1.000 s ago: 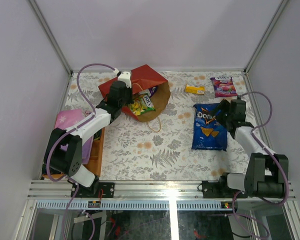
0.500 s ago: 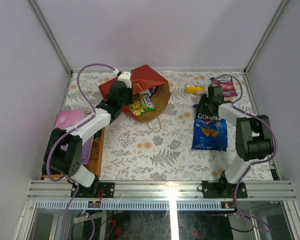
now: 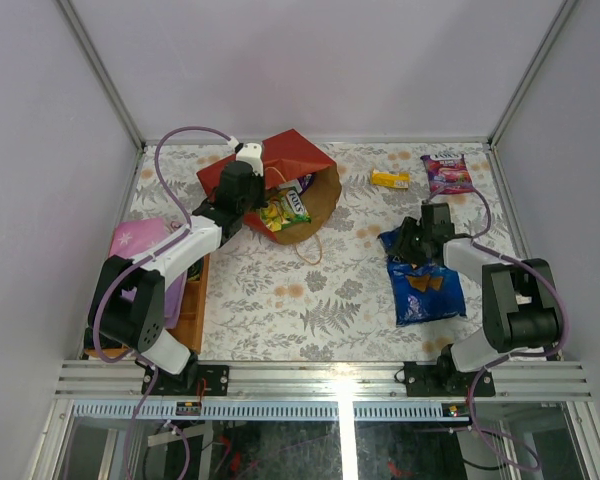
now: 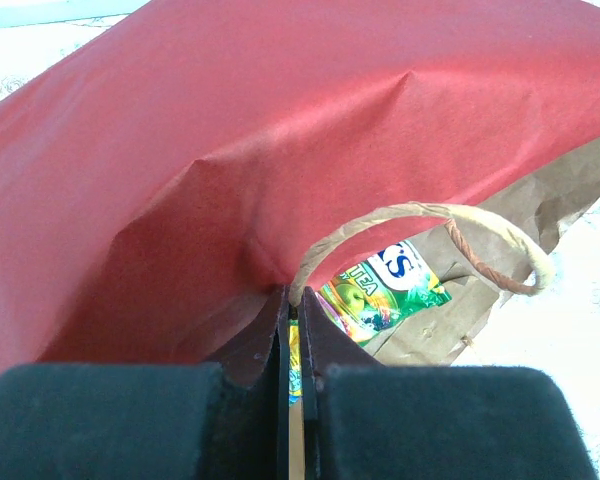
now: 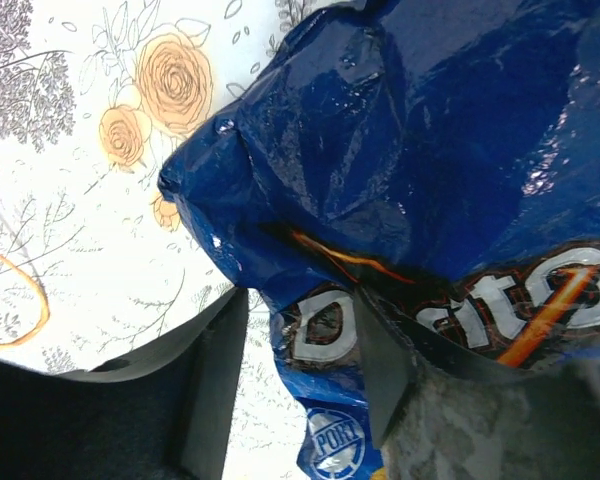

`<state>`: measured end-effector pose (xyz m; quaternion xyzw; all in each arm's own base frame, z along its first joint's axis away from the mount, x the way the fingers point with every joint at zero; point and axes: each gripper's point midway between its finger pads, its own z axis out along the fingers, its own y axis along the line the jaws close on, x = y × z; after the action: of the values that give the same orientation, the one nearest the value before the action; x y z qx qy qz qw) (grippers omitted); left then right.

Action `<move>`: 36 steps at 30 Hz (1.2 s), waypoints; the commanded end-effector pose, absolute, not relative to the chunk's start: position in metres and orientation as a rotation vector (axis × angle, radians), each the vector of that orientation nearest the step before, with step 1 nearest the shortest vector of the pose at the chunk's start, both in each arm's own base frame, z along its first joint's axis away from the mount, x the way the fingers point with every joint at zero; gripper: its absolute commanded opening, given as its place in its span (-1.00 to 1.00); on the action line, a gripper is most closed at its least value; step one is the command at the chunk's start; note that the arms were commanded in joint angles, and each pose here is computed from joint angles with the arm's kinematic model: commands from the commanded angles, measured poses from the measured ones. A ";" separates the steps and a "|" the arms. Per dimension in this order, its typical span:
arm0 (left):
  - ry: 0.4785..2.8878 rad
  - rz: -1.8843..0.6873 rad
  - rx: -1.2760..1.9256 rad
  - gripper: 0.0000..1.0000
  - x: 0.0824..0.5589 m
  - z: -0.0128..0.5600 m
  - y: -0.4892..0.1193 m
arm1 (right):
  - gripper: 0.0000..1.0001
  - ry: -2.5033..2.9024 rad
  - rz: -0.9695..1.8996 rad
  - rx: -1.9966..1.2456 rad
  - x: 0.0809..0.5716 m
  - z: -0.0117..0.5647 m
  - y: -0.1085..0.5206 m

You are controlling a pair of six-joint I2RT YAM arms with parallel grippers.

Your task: Take the snacks out of the paper bag

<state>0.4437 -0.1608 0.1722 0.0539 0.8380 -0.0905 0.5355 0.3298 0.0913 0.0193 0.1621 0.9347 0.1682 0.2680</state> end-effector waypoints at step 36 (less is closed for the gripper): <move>1.976 -0.177 0.105 -1.00 0.448 0.182 -0.149 | -0.93 2.324 0.102 0.516 0.461 0.093 0.009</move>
<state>0.4437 -0.1604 0.1719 0.0539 0.8383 -0.0904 0.5350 0.4477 0.0117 0.1210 0.2094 0.8905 0.0600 0.3995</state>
